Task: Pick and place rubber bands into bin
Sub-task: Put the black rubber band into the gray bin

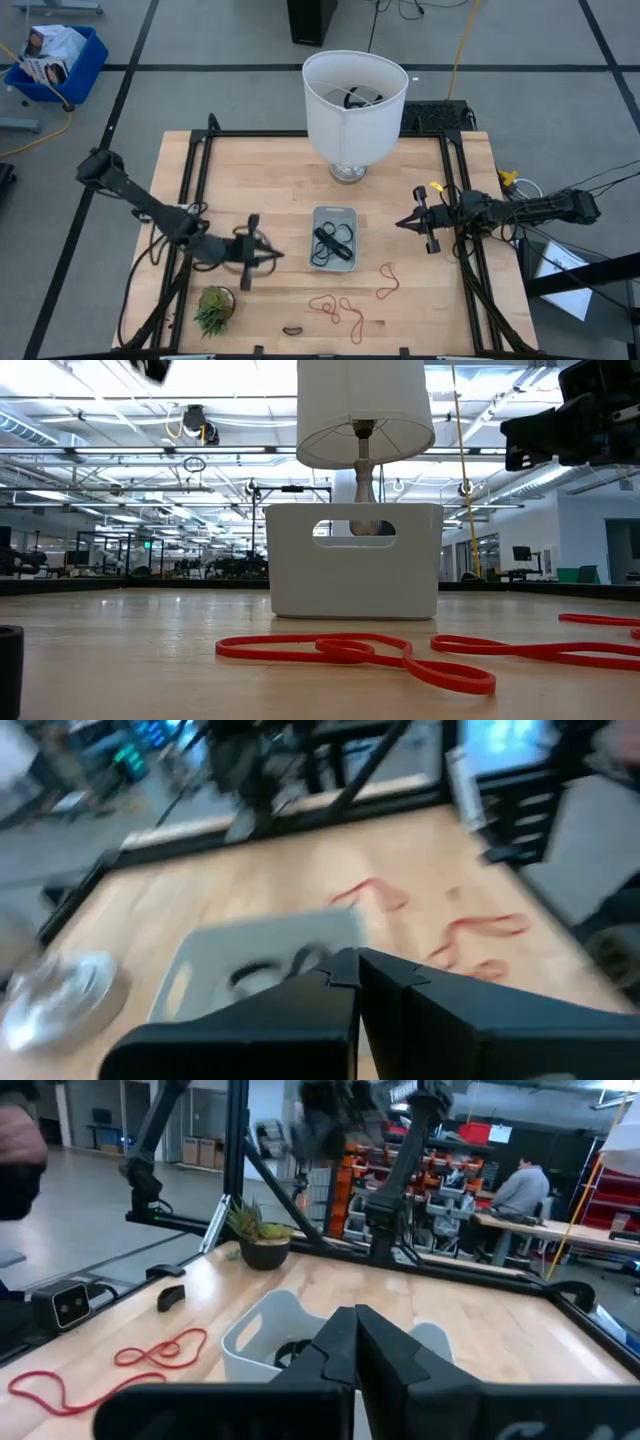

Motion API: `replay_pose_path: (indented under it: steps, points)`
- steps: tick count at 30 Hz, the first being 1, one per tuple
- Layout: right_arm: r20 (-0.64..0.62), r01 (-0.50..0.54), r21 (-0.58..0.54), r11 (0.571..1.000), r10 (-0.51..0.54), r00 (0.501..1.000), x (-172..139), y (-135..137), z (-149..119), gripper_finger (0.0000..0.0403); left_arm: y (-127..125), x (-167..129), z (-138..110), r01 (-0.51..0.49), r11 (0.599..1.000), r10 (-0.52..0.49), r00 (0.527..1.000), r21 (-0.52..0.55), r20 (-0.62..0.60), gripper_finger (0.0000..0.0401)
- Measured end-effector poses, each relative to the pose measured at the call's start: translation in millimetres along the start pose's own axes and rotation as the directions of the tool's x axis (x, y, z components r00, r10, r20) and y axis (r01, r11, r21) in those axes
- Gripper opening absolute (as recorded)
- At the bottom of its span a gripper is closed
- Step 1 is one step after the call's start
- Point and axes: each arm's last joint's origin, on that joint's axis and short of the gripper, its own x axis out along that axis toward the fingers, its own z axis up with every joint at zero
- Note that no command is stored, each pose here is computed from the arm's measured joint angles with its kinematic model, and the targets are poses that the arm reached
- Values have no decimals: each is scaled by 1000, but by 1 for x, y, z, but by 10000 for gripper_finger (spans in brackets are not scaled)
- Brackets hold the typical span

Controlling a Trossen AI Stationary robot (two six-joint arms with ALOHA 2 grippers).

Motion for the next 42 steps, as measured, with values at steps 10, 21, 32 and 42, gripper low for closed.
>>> replay_pose_path:
  steps: [10,21,32,42]
  points:
    - [-57,45,13,999,-44,997,-7,0,-4,0,-43,-19,45,-9,999,7,999,50,37,4]
    - [13,-27,29,999,27,1000,-18,3,3,0,-69,7,19,19,998,-25,993,-54,-114,2]
    - [10,-27,59,998,26,1000,-18,3,3,0,-92,60,-19,82,976,-126,968,-201,-219,14]
    - [10,-26,59,998,26,1000,-18,3,3,0,-114,81,-33,245,926,-304,935,-286,-183,148]
